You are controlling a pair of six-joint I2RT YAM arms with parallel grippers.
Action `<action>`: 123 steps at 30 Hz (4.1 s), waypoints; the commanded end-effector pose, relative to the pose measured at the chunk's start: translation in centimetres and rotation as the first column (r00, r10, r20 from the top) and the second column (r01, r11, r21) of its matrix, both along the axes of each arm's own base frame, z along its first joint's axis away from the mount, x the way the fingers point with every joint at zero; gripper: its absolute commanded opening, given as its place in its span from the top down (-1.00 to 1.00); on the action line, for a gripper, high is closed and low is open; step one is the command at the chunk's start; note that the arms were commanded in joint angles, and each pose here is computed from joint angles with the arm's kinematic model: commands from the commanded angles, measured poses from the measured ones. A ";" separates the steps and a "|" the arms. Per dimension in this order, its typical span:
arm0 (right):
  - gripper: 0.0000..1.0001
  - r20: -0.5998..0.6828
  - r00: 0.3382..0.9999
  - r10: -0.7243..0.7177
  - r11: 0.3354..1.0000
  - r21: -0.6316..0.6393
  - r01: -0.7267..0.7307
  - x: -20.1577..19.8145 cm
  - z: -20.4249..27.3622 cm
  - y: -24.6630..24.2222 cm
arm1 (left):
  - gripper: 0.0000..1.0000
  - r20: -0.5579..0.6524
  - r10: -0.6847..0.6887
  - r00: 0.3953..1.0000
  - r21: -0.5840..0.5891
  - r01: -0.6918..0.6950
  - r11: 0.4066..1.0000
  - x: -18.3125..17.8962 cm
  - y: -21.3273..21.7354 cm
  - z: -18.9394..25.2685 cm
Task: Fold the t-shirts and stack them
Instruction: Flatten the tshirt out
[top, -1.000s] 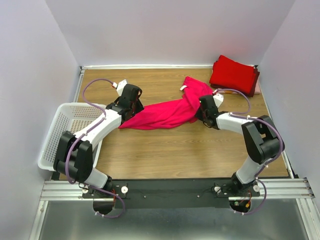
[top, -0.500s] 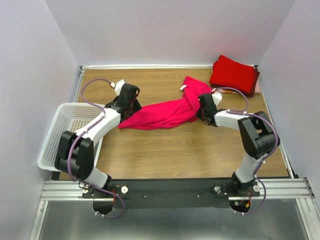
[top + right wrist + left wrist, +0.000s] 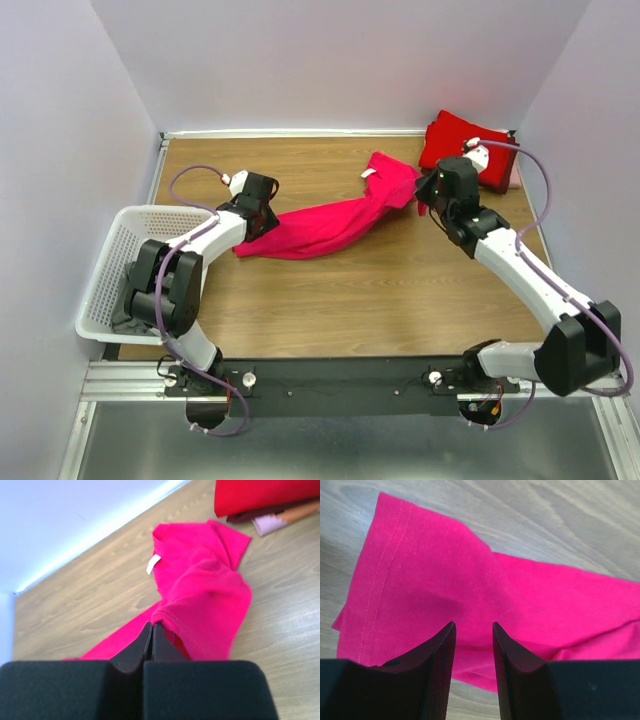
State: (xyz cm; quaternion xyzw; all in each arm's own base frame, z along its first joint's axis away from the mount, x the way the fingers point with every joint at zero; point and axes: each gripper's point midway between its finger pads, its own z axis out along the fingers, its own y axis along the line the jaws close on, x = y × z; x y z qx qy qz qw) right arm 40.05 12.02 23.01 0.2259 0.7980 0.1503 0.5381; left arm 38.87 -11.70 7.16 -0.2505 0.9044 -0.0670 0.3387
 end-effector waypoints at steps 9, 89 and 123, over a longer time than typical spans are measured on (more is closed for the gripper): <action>0.99 0.107 0.992 -0.072 0.994 -0.074 0.080 -1.3 7.9 -3.1 | 0.10 0.000 -0.022 1.000 -0.016 0.022 1.000 -0.9 -0.1 0.3; 0.99 0.004 0.999 0.046 0.996 -0.071 -0.046 -5.8 2.5 -2.6 | -0.17 -0.160 -0.348 0.924 0.220 0.377 0.900 -4.4 -4.4 -3.4; 0.99 -0.017 0.999 0.036 0.994 -0.104 -0.037 -6.4 1.9 -3.4 | 1.00 0.122 -0.150 0.981 0.142 0.132 0.981 15.7 -1.4 5.7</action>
